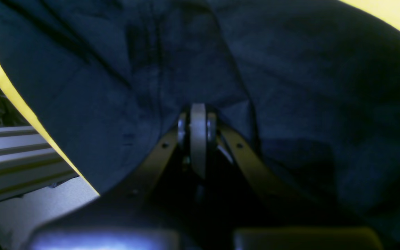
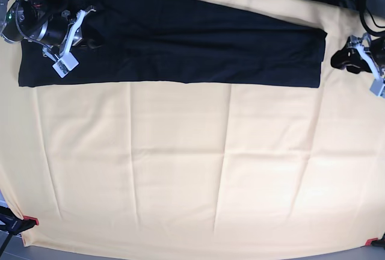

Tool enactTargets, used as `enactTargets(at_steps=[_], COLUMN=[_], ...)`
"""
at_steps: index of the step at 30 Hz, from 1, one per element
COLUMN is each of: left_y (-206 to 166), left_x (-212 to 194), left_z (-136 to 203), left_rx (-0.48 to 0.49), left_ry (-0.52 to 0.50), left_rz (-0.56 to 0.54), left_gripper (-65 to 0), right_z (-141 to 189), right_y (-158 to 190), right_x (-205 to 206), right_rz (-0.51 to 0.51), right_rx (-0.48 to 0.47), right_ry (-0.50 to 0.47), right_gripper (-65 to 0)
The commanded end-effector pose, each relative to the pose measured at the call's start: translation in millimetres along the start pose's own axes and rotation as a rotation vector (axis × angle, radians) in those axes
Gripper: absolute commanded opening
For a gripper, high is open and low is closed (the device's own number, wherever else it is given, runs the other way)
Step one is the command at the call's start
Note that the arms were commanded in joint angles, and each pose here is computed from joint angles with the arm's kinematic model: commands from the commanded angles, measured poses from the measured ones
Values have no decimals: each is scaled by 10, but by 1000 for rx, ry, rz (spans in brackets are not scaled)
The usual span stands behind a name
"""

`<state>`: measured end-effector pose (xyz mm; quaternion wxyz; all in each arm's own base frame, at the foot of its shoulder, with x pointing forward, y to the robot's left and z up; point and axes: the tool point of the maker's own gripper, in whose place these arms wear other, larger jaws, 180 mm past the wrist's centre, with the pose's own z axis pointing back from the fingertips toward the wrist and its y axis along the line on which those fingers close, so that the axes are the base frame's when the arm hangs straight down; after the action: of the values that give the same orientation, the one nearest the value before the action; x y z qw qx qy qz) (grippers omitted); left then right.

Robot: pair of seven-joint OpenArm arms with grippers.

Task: Fold the T-shirt properly
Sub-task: 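Release the shirt end and regrasp it with the left gripper, then pull the shirt end toward the right gripper with the left gripper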

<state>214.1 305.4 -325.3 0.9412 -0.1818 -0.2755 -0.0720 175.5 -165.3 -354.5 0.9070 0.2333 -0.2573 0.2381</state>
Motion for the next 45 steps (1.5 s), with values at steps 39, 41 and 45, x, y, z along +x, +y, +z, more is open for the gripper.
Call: enactTargets(at_steps=[39,41,45], left_y=[-552,-556,-563], left_x=[-304,-298,-298], left_z=[-519,-520,-526], left_rx=[-149,-151,-153], left_ry=[28,25,22], left_rz=[77,78,81], left_gripper=[-253,-253,-253], right_z=[53,52,53], right_y=[-11,-10,-10], right_x=[130,128,131], right_rz=[18,17,18], right_rx=[-1,-1,0], right_ry=[-50,-50,-51], right_gripper=[-650,-650,-650])
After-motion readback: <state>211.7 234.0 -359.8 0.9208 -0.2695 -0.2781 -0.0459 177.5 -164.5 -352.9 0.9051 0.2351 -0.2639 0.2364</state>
